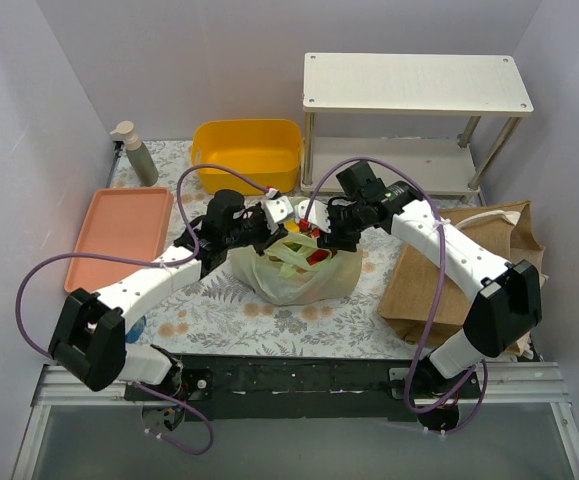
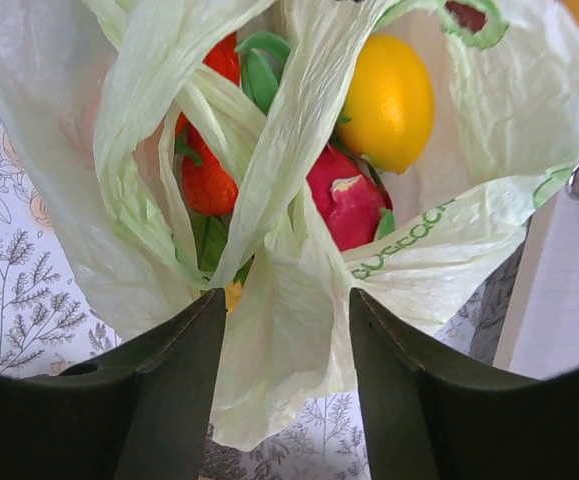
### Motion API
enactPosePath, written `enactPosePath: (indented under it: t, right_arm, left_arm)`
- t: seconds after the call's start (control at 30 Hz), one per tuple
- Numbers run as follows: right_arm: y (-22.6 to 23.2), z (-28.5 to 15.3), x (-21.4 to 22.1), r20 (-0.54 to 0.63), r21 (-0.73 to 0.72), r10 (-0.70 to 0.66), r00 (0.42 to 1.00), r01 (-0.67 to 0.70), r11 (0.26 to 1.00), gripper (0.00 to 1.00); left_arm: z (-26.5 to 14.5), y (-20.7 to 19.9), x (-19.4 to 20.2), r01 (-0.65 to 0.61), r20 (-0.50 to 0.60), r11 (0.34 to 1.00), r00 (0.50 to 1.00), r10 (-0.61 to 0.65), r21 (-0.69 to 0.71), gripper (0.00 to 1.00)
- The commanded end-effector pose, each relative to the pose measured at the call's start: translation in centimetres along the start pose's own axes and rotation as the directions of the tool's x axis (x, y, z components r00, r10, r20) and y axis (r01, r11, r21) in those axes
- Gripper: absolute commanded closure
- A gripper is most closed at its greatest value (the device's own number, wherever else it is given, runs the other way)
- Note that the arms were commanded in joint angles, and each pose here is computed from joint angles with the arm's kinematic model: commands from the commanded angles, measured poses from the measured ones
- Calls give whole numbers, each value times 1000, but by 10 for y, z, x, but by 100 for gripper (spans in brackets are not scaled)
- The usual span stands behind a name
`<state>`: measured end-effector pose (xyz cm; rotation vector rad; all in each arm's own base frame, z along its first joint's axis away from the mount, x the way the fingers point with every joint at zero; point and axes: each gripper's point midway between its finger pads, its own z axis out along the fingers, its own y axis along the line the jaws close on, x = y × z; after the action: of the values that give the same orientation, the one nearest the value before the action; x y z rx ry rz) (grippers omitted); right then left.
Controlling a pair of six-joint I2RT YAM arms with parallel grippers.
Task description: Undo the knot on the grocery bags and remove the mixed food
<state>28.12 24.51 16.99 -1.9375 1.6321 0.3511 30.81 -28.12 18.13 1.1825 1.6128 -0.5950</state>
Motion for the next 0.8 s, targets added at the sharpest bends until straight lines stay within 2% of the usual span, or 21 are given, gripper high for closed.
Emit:
enactPosePath:
  t: [0.0, 0.1, 0.13, 0.17, 0.2, 0.23, 0.27, 0.3, 0.37, 0.53, 0.6, 0.67, 0.7, 0.73, 0.77]
  right_arm:
    - [-20, -13, -31, 90, 64, -152, 984, 147, 987, 39]
    - [-21, -3, -25, 79, 44, -167, 983, 164, 986, 41]
    - [-20, 3, -23, 78, 27, -171, 982, 170, 985, 43]
    - [-20, 6, -22, 76, 15, -169, 983, 168, 986, 44]
    - [-19, 8, -21, 71, -1, -161, 984, 162, 987, 53]
    - [-18, 14, -18, 63, -29, -154, 986, 156, 987, 58]
    - [-17, 15, -17, 56, -48, -147, 988, 149, 988, 65]
    - [-22, 11, -21, 55, -43, -147, 988, 150, 988, 79]
    - [-22, 12, -19, 52, -65, -101, 994, 104, 992, 86]
    - [-29, 2, -22, 87, -36, -53, 995, 56, 998, 98]
    - [-29, -1, -21, 88, -31, -36, 995, 39, 999, 99]
    - [-28, -7, -19, 82, -26, -23, 996, 25, 999, 99]
    - [-29, -11, -14, 76, -17, -2, 997, 4, 1000, 99]
    - [-31, -18, -12, 75, 1, 9, 997, -9, 1000, 99]
    - [-31, -22, -7, 70, 9, 34, 997, -35, 999, 99]
  left_arm:
    - [-34, 2, -18, -18, 14, 998, 1000, 19, -63, 100]
    - [-41, -7, -11, -22, -10, 999, 1000, 21, -34, 100]
    - [-43, -11, -11, -32, -10, 999, 999, 32, -16, 94]
    - [-44, -15, -10, -49, -10, 999, 999, 49, 4, 76]
    - [-43, -21, -12, -56, 5, 998, 998, 56, 43, 62]
    - [-41, -25, -10, -54, 0, 996, 999, 54, 68, 42]
    - [-39, -28, -8, -55, -3, 994, 998, 56, 93, 39]
    - [-36, -31, -14, -72, 14, 989, 997, 71, 129, 37]
    - [-27, -32, -5, -56, -11, 985, 998, 58, 163, 37]
    - [-6, -24, 10, -93, -50, 979, 993, 103, 179, 42]
    - [2, -19, 18, -99, -69, 980, 991, 113, 171, 56]
    - [6, -11, 19, -97, -88, 985, 990, 110, 140, 76]
    - [5, -9, 17, -97, -89, 987, 990, 109, 128, 95]
    - [3, -5, 13, -92, -89, 990, 991, 101, 106, 100]
    - [-1, 3, 10, -94, -94, 993, 991, 100, 65, 100]
